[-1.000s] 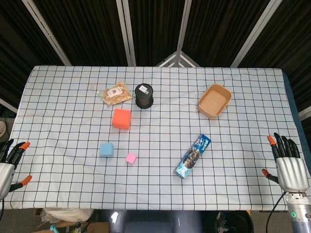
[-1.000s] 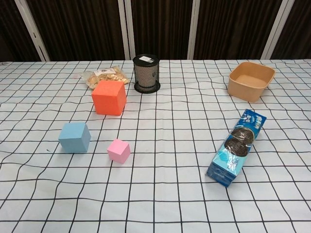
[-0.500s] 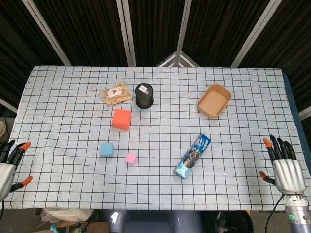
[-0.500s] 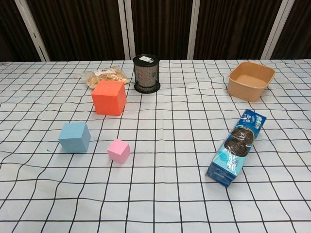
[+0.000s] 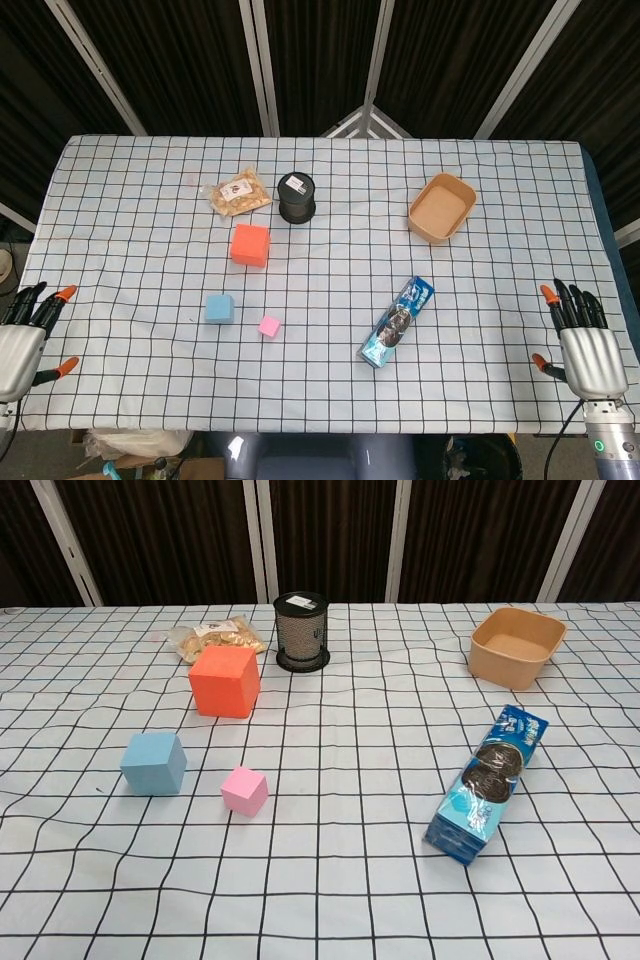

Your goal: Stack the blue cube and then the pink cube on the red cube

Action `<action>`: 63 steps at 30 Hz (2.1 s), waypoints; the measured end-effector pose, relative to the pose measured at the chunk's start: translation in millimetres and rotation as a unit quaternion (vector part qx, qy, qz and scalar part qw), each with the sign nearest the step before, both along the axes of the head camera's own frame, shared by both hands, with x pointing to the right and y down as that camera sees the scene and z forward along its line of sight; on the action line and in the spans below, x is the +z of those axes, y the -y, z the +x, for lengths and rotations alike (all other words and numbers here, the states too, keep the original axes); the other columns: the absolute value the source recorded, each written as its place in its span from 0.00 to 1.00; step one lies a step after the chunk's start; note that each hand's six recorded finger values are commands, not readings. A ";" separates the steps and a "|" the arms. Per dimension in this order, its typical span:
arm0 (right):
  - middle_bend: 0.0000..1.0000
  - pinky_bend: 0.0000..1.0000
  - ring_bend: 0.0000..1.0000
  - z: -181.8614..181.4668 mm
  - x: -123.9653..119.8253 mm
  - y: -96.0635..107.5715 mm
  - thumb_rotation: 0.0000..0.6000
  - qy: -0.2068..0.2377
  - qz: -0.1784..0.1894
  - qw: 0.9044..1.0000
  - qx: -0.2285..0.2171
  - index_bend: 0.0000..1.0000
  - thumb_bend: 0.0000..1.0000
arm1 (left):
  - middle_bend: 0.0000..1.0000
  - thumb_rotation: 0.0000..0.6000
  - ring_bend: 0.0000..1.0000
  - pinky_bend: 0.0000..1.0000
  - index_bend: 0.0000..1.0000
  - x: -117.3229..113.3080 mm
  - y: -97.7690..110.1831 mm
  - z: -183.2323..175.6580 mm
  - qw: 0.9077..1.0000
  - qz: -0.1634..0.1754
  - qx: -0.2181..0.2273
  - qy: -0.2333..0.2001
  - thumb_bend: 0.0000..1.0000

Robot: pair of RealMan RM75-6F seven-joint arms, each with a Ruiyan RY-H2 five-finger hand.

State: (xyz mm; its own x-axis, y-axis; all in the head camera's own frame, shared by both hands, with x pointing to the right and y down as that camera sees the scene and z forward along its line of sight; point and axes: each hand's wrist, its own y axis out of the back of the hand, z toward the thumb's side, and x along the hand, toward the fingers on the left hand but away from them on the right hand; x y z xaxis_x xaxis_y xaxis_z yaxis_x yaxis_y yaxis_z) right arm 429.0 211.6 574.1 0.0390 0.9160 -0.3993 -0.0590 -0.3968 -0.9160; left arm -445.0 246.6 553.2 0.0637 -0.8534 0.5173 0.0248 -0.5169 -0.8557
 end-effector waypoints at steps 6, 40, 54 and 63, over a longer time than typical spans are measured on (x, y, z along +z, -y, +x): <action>0.00 0.09 0.00 -1.8 2.5 -0.8 1.00 0.002 -0.009 1.000 -0.002 0.00 0.11 | 0.46 1.00 0.21 0.14 0.01 20.2 22.9 27.6 0.997 -0.072 0.014 0.021 0.10; 0.00 0.09 0.00 1.1 14.8 0.8 1.00 0.014 -0.040 0.999 -0.004 0.00 0.11 | 0.88 1.00 0.68 0.65 0.25 95.5 61.0 170.7 0.989 -0.145 0.019 -0.004 0.09; 0.00 0.09 0.00 2.0 14.1 1.5 1.00 0.017 -0.039 0.999 -0.002 0.00 0.11 | 0.88 1.00 0.68 0.65 0.26 105.6 65.0 189.3 0.992 -0.121 0.032 0.035 0.10; 0.00 0.09 0.00 3.5 14.0 1.7 1.00 0.017 -0.040 0.999 0.001 0.00 0.11 | 0.88 1.00 0.68 0.65 0.26 115.9 64.8 191.4 0.990 -0.126 0.034 0.048 0.14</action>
